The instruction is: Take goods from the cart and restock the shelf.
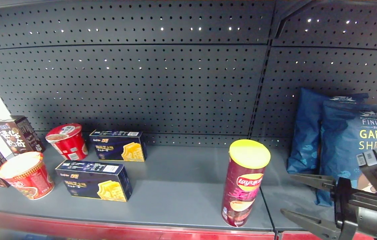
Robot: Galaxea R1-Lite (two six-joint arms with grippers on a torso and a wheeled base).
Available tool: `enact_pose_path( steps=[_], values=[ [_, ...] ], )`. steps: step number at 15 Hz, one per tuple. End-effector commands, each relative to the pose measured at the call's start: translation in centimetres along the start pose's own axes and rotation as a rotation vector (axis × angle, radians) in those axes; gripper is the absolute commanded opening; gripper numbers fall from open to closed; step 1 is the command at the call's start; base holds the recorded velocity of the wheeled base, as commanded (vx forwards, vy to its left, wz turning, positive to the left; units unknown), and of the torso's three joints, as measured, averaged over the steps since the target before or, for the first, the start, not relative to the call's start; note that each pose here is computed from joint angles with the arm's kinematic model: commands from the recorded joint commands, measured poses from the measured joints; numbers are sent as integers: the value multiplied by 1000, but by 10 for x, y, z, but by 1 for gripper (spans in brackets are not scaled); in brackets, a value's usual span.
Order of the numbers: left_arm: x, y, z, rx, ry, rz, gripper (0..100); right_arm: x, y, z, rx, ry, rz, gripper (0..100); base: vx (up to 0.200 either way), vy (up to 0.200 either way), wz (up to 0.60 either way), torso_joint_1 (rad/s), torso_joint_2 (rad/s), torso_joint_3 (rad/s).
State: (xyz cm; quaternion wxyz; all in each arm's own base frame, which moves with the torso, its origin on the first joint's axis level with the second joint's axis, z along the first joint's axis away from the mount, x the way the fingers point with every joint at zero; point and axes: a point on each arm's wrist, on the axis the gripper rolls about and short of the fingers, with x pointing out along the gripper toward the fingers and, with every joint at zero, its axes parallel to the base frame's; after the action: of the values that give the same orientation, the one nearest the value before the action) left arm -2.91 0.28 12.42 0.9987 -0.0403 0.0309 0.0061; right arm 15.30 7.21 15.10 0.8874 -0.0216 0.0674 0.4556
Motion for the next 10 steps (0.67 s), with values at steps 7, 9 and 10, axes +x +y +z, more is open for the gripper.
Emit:
enact_pose_path(
  steps=[7, 9, 10],
  values=[
    [-15, -6, 70, 58, -158, -45, 0, -80, 31, 18, -47, -116, -482, 100, 0, 0, 0, 0, 0, 0],
    [-9, -10, 106, 70, -171, -102, 0, -96, 38, 14, -17, -141, -590, 100, 0, 0, 0, 0, 0, 0],
    [-5, -12, 114, 87, -164, -137, 0, -104, 41, 11, 4, -170, -645, 100, 0, 0, 0, 0, 0, 0]
  ],
)
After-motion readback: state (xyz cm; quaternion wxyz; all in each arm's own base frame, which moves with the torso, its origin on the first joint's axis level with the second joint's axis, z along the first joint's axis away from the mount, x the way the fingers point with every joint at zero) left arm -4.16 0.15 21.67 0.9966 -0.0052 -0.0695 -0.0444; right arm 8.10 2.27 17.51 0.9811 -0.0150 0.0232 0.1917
